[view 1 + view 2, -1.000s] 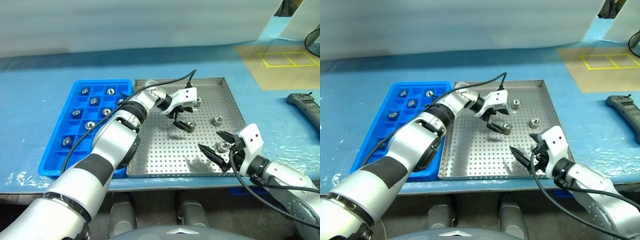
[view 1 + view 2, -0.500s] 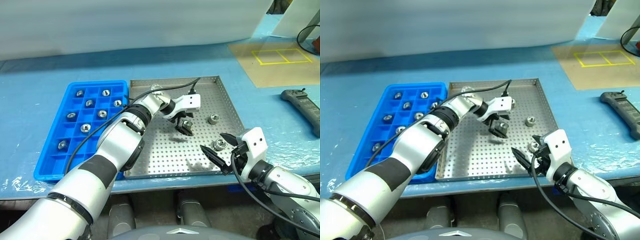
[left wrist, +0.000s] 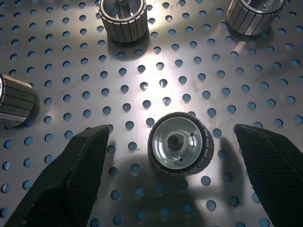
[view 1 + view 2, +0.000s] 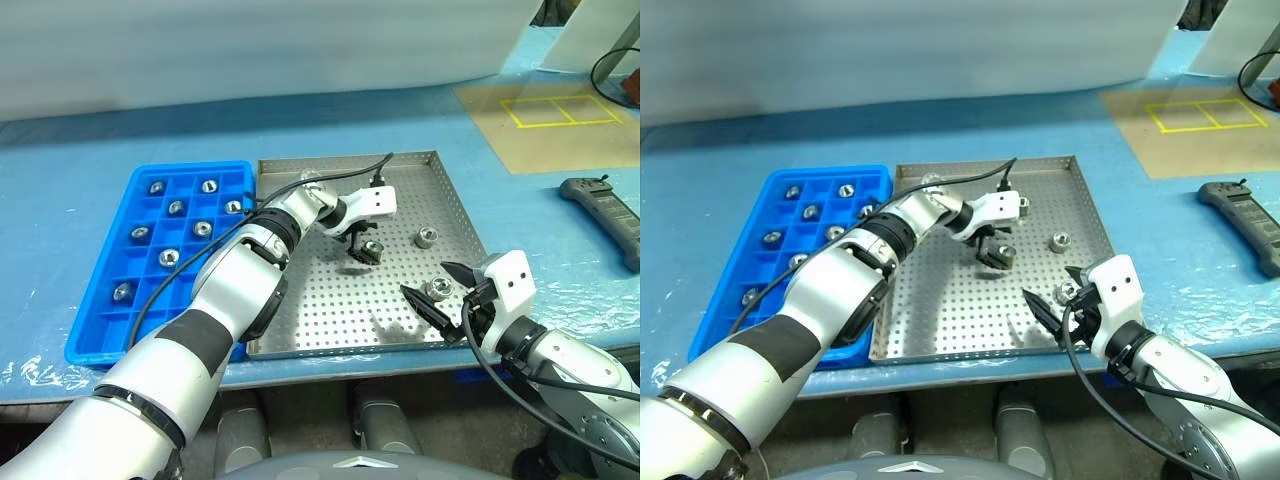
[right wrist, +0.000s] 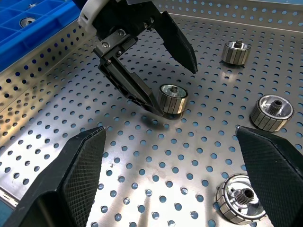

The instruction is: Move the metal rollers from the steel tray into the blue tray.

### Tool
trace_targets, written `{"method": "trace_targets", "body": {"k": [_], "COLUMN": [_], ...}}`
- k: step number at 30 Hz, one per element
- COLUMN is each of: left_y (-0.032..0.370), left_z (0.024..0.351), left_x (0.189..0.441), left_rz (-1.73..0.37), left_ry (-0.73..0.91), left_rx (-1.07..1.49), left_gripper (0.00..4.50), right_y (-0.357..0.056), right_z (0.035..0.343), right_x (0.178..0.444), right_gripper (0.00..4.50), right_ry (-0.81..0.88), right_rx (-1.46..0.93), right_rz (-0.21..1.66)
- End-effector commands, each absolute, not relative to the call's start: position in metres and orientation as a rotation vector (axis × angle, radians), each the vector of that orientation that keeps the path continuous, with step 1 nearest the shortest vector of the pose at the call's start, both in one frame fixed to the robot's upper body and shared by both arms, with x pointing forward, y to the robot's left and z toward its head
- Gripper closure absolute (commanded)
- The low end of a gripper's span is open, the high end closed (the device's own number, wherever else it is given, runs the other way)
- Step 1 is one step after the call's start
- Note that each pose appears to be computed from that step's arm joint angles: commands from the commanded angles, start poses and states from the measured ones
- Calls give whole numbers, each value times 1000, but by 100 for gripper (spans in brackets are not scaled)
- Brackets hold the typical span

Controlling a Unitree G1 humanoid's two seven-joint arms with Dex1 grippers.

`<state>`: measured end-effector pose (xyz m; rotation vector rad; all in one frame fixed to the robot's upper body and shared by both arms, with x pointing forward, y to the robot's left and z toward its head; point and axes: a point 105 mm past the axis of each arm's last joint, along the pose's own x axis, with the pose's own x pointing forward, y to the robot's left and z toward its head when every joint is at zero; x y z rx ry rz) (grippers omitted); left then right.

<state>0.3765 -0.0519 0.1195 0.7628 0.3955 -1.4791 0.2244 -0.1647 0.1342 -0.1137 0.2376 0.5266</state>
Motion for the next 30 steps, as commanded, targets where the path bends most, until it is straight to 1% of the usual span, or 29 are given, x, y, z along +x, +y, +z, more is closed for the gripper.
{"method": "trace_targets", "body": {"k": [1, 10, 17, 24, 30], "left_y": [-53, -52, -58, -54, -54], "left_z": [119, 110, 119, 115, 116], "left_x": [375, 373, 373, 377, 376], "left_rz": [-1482, -1477, -1481, -1454, -1457], "left_ry": [404, 436, 407, 407, 410], "left_rx": [753, 717, 641, 715, 681], "left_gripper": [1, 1, 1, 1, 1], "right_y": [-159, -158, -157, -156, -157], "right_z": [145, 146, 144, 145, 145], "right_x": [222, 223, 225, 225, 226], "right_gripper": [0, 0, 0, 0, 0], "right_ry": [188, 185, 184, 181, 180], "right_rx": [-129, -130, -129, -129, -131], "right_rz": [546, 544, 544, 544, 545]}}
